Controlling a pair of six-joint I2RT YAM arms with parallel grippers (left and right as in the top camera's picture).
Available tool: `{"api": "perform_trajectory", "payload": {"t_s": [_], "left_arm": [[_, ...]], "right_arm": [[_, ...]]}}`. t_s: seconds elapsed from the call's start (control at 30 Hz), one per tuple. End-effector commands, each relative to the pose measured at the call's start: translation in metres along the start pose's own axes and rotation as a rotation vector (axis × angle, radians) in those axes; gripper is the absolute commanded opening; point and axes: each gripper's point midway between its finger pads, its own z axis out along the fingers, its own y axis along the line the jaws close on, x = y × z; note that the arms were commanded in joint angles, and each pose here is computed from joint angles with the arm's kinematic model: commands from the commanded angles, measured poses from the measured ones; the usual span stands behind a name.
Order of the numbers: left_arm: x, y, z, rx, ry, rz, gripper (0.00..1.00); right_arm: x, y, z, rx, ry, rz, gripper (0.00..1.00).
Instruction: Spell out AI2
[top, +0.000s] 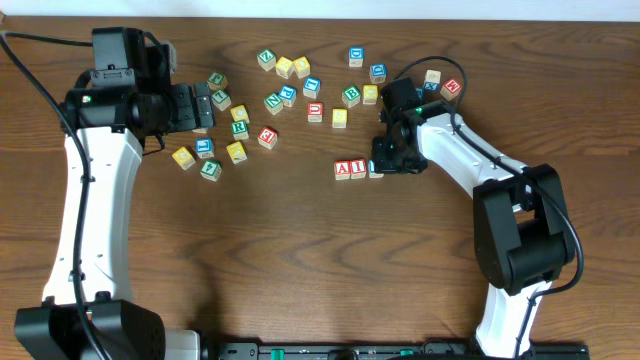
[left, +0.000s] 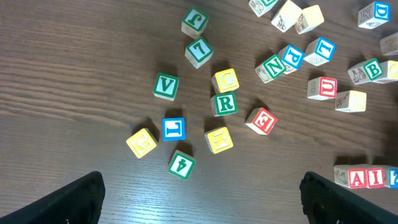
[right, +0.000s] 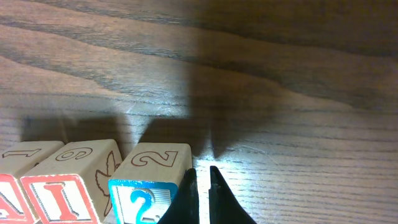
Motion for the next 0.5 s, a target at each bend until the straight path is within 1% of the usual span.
{"api": "perform_trajectory", "payload": {"t_s": [0.0,0.47], "left_arm": [[0.001,0.001,0.001,-0.003,0.003,-0.002,0.99],[0.001,0.001,0.001,-0.003,0.003,-0.002,0.99]], "right_arm": [[0.006,0.008,0.005,-0.007,0.016,-0.038,0.03],[0.007,0.023,0.006,-0.024,0.005,-0.044,0.02]]}}
